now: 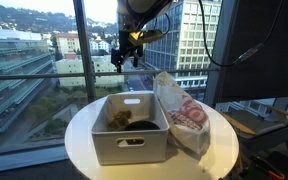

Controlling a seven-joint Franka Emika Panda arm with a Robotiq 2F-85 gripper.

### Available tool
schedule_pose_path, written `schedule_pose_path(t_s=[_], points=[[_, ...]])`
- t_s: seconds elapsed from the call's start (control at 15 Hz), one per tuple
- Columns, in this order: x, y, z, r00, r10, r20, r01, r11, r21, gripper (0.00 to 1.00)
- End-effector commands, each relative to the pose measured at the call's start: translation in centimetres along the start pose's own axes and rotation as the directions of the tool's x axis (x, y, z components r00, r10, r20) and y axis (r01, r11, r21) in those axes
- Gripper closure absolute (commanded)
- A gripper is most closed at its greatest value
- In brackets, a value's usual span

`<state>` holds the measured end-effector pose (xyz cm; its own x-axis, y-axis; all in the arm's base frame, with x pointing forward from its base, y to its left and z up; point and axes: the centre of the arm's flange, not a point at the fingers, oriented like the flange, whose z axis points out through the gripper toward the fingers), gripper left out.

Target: Put the purple cloth and the moose toy in the plastic bag

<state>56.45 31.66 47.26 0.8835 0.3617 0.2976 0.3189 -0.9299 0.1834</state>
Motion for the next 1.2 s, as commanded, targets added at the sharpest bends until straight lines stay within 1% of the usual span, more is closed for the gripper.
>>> schedule_pose_path(t_s=[0.0, 0.13, 0.2, 0.33, 0.4, 0.53, 0.8, 0.93, 1.13], points=[[3.2, 0.6, 3.8, 1.000, -0.004, -0.010, 0.004, 0.998, 0.064, 0.00], [3.9, 0.9, 6.8, 1.000, 0.011, 0.023, -0.014, 0.995, 0.101, 0.00], [4.0, 0.7, 8.3, 0.999, 0.008, 0.041, -0.014, 0.991, 0.134, 0.00], [4.0, -0.3, 11.5, 0.998, -0.008, 0.068, -0.005, 0.980, 0.200, 0.00], [3.9, -1.1, 13.2, 0.997, -0.019, 0.080, 0.002, 0.977, 0.214, 0.00], [3.3, -2.0, 16.3, 0.993, -0.037, 0.112, 0.013, 0.977, 0.212, 0.00], [1.6, -2.4, 21.0, 0.985, -0.050, 0.165, 0.018, 0.982, 0.190, 0.00], [1.6, -2.5, 23.2, 0.981, -0.046, 0.187, 0.011, 0.984, 0.180, 0.00], [2.1, -2.4, 26.2, 0.979, -0.050, 0.199, 0.010, 0.980, 0.200, 0.00]])
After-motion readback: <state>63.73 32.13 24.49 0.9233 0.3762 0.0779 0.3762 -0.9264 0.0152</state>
